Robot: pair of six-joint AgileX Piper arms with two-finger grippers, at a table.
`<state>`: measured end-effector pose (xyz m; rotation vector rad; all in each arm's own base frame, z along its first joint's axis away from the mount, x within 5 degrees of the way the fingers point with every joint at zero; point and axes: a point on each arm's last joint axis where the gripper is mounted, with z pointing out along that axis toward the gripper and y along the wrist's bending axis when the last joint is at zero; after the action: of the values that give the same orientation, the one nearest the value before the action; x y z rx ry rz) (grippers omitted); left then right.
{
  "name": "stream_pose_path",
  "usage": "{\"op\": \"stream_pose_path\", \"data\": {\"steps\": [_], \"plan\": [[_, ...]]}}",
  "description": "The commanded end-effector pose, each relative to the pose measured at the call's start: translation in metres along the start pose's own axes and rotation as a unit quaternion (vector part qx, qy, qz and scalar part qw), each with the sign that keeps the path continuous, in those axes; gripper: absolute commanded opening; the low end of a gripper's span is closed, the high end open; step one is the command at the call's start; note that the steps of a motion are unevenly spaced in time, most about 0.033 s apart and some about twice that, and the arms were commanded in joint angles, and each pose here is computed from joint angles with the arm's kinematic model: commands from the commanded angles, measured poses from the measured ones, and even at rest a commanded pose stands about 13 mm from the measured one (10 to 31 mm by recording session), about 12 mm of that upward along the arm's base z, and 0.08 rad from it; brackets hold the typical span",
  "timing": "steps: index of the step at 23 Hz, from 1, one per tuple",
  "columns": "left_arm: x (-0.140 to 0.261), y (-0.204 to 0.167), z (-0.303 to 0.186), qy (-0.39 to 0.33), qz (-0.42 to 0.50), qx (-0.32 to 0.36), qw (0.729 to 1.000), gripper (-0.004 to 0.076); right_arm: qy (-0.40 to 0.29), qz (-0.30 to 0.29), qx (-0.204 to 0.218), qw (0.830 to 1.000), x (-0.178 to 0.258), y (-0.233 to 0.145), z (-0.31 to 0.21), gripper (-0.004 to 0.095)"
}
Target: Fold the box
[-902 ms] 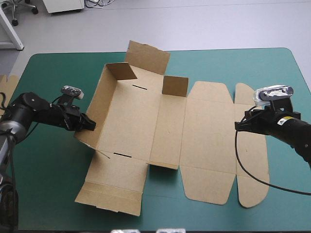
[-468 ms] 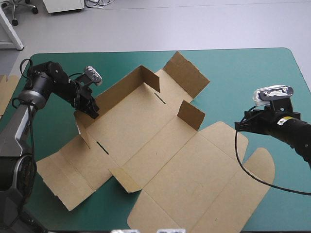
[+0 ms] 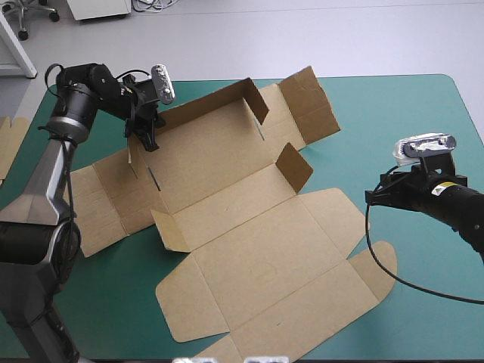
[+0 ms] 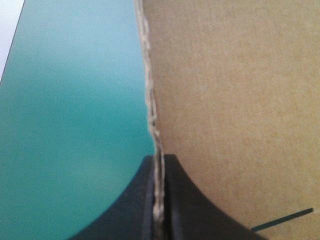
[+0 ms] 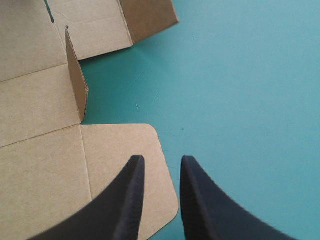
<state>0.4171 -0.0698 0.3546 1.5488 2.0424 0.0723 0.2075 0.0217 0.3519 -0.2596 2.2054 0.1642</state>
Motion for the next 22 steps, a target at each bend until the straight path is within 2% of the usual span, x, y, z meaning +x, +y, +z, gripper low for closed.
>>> {"op": "stream_pose_path", "data": {"steps": [1, 4, 10, 12, 15, 16, 19, 22], "plan": [[-0.026, 0.002, -0.019, -0.02, 0.074, -0.045, 0.996, 0.0013, -0.047, -0.001, 0.003, 0.999, -0.014, 0.001, -0.01, 0.0239], [-0.044, 0.0, -0.018, -0.027, 0.151, -0.066, 0.986, 0.0013, -0.047, -0.001, 0.003, 0.999, -0.014, 0.001, -0.01, 0.0239], [-0.066, -0.001, -0.028, -0.064, 0.227, -0.102, 0.966, 0.0013, -0.047, -0.001, 0.003, 0.999, -0.014, 0.001, -0.01, 0.0239], [-0.066, -0.003, -0.029, -0.066, 0.258, -0.093, 0.959, 0.0013, -0.047, 0.0, 0.002, 0.999, -0.014, 0.001, -0.01, 0.0239], [-0.081, -0.018, -0.033, -0.14, 0.317, -0.052, 0.937, 0.001, -0.042, 0.002, -0.002, 0.999, -0.014, 0.002, -0.011, 0.0239], [-0.087, -0.026, -0.036, -0.143, 0.327, -0.044, 0.933, -0.0003, -0.043, 0.0, -0.003, 0.999, -0.016, 0.002, -0.013, 0.0239], [-0.102, -0.044, -0.042, -0.092, 0.314, -0.034, 0.944, -0.001, -0.057, -0.003, -0.001, 0.998, -0.025, 0.003, -0.023, 0.0239], [-0.12, -0.053, -0.044, -0.037, 0.253, -0.089, 0.963, -0.001, -0.085, -0.003, 0.005, 0.996, -0.039, 0.003, -0.034, 0.0239]]}}
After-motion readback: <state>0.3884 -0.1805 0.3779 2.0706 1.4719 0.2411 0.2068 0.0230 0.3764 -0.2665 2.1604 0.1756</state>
